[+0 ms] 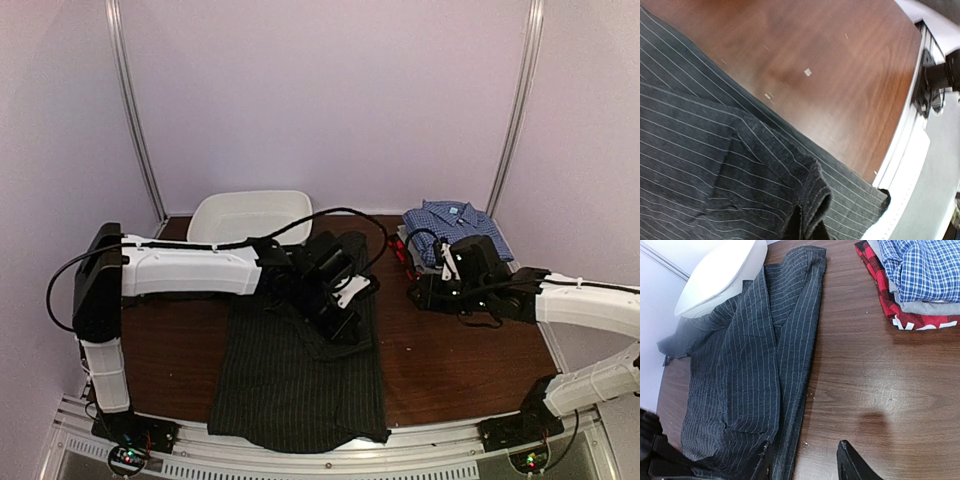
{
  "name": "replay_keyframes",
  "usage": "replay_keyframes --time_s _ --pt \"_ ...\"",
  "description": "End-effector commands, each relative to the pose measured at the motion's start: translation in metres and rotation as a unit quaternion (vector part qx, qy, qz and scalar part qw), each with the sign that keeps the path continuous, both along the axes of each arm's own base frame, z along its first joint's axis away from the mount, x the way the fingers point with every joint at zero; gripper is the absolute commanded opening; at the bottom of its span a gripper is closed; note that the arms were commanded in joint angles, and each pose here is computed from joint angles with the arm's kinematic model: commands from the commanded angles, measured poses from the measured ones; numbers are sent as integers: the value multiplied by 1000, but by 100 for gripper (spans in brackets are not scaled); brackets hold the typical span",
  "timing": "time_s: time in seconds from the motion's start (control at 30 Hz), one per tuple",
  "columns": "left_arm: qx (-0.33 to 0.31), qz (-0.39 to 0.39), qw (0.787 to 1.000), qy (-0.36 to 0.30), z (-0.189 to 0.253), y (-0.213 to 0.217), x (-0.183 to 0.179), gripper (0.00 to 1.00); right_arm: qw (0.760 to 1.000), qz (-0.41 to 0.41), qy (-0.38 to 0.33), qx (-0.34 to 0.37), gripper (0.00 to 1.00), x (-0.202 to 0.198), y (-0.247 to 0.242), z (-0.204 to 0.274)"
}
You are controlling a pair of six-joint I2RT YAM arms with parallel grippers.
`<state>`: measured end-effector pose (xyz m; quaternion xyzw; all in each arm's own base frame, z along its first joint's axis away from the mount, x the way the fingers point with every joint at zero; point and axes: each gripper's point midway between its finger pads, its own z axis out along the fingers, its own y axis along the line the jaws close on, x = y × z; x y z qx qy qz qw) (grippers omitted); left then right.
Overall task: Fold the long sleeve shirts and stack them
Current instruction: Place the sleeve of the 1/3-folded shirt.
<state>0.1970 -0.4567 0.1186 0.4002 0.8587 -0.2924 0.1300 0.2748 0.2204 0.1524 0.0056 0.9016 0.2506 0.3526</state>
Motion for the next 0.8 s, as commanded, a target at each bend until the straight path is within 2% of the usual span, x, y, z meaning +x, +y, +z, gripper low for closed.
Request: replay_keyframes --time_s 0.0,0.77 --pt "-3 -20 1000 22 -5 -3 -25 0 1000 25 -3 17 45 5 8 -8" --pt "-30 -64 995 77 -23 -27 -87 0 998 43 35 32 44 -10 12 -45"
